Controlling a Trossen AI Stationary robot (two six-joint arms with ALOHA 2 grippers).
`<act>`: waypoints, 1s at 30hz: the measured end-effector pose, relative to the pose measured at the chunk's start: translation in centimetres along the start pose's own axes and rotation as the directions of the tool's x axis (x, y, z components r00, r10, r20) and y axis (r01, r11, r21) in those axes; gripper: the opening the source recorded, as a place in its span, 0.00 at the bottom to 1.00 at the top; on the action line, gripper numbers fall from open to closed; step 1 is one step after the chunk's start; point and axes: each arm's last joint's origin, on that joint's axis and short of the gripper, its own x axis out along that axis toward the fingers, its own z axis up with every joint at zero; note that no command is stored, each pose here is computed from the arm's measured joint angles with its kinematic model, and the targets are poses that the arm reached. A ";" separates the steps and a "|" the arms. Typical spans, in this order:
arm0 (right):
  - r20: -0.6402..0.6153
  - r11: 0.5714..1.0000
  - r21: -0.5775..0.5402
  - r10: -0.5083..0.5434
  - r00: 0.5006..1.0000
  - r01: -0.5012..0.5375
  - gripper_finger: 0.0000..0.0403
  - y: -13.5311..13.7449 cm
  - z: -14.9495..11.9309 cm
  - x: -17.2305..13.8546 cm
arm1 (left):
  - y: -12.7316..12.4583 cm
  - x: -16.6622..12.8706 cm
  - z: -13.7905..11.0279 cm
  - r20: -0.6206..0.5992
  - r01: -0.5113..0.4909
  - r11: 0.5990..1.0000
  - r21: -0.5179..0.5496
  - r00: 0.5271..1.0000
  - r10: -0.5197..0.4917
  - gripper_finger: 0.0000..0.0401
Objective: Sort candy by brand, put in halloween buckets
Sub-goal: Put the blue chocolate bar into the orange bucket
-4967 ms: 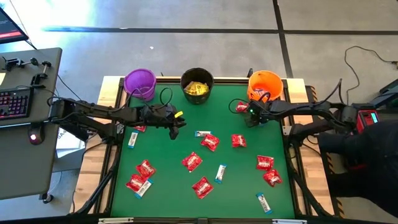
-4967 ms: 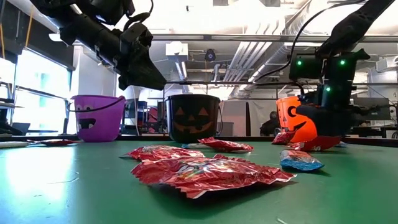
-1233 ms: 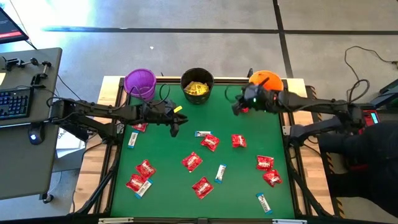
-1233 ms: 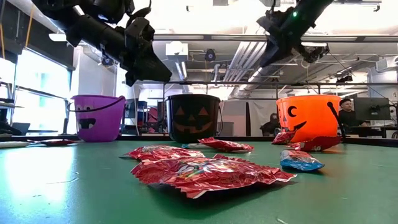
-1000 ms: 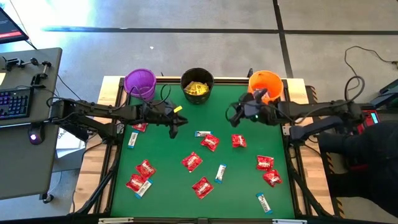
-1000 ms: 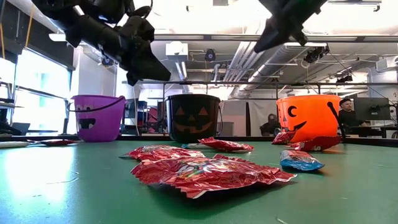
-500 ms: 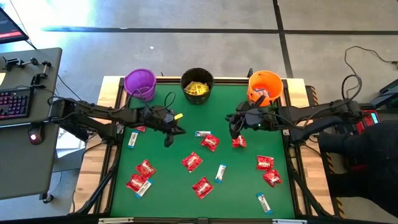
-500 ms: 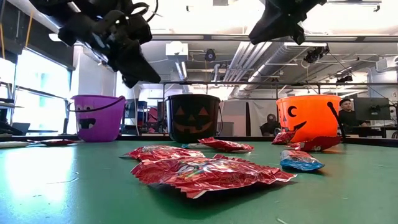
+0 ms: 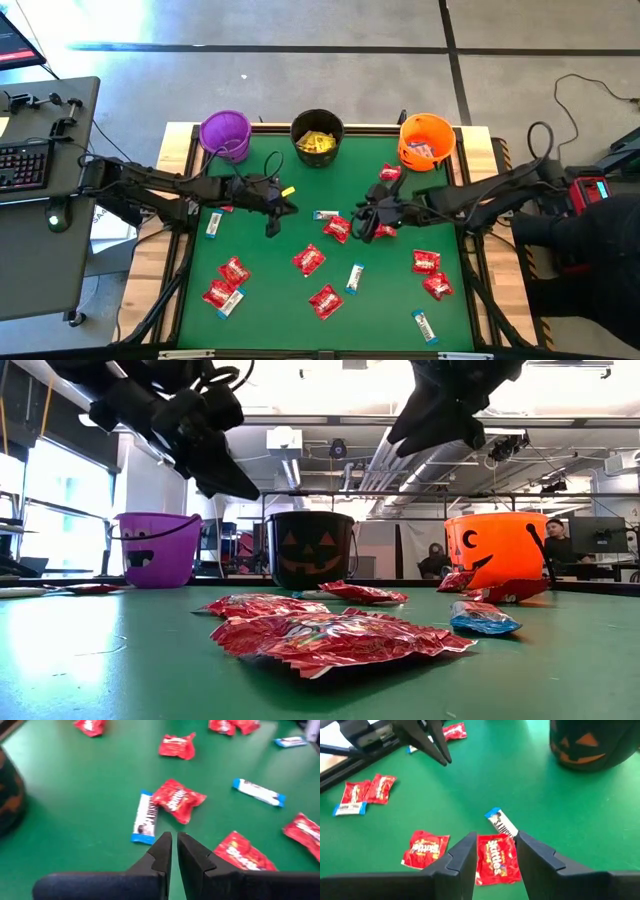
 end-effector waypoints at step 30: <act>-0.129 0.952 -0.303 0.002 0.992 -0.041 0.31 -2.1 0.5 1.3 | -16.3 -6.0 -5.3 -0.358 0.058 0.869 -0.492 0.896 -0.262 0.00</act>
